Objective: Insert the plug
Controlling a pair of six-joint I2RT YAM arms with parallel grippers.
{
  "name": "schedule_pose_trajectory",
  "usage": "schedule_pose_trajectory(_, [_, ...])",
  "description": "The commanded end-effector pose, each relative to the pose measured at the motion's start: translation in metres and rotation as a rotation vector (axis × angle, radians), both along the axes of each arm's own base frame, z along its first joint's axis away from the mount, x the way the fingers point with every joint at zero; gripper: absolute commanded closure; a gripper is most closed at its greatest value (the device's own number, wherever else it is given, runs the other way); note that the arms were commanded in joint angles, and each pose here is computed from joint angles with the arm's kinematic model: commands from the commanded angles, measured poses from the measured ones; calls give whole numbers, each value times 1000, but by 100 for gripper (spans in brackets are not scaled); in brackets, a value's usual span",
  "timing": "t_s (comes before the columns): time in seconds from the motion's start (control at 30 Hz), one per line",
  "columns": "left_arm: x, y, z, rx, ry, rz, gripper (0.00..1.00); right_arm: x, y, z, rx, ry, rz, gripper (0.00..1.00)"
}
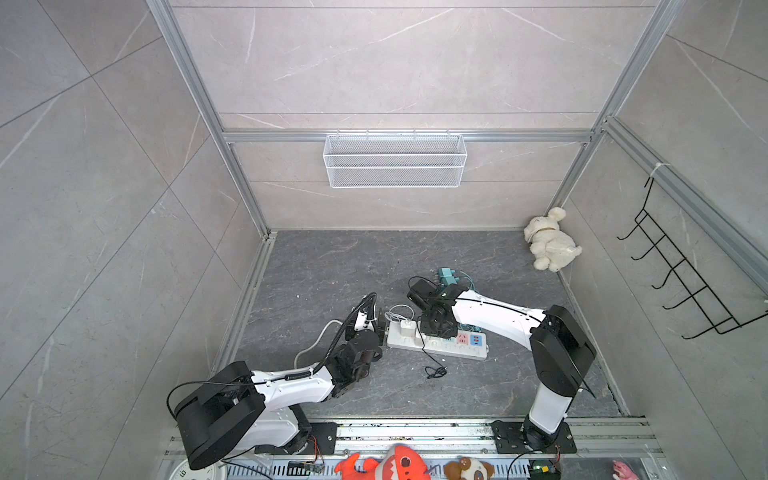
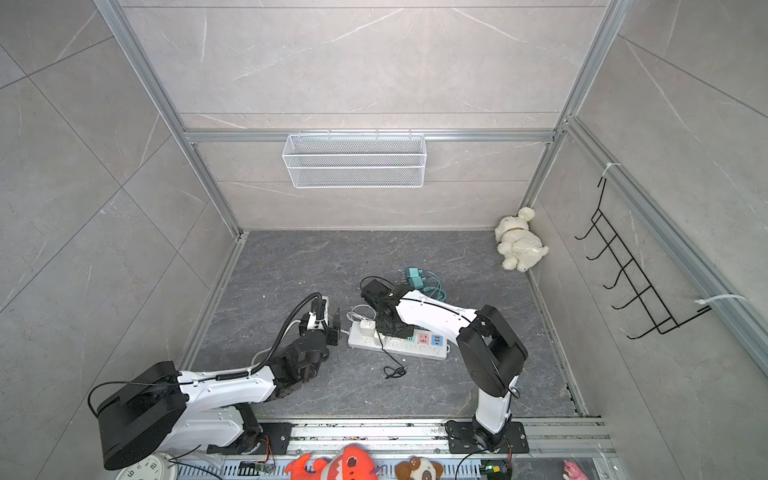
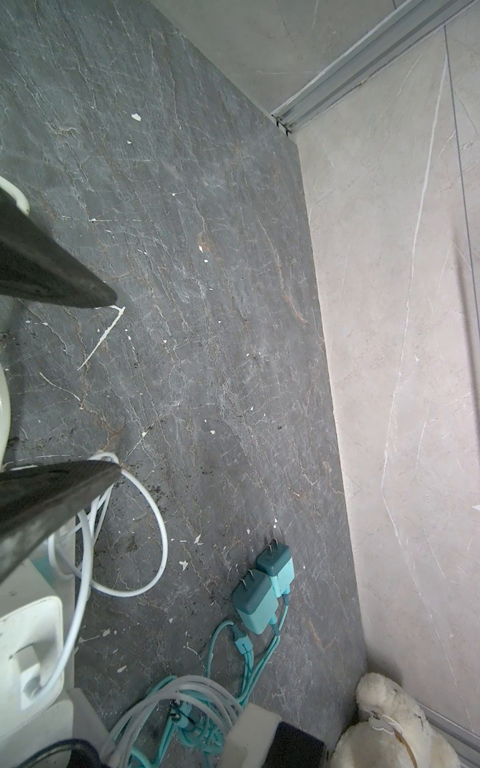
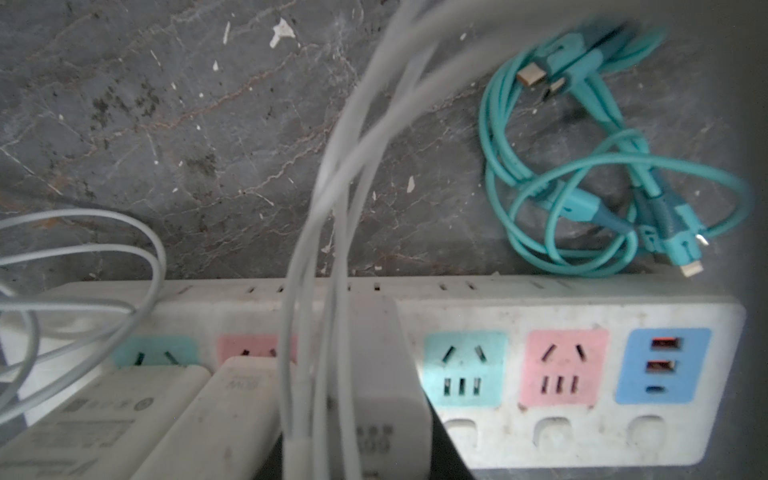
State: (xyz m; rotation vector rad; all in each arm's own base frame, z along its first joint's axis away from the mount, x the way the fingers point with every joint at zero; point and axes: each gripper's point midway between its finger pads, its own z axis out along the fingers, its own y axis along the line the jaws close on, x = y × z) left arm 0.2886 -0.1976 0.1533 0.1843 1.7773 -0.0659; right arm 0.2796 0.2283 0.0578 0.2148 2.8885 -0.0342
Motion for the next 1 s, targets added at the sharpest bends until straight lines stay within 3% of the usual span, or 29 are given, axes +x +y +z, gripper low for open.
schedule_pose_trajectory(0.0, [6,3,27,-40,-66,38,39,-24,-23,-38,-106,94,1,83])
schedule_pose_trajectory(0.1, [8,6,28,6,-79,62,39,-27,-21,-40,-102,105,10,81])
schedule_pose_trajectory(0.37, [11,1,30,11,-72,55,39,-16,-4,-5,-26,36,39,58])
schedule_pose_trajectory(0.6, [12,2,22,6,-49,77,39,-4,0,20,-15,-21,48,49])
schedule_pose_trajectory(0.97, [20,-7,24,76,-37,80,36,-16,-10,61,67,-86,35,38])
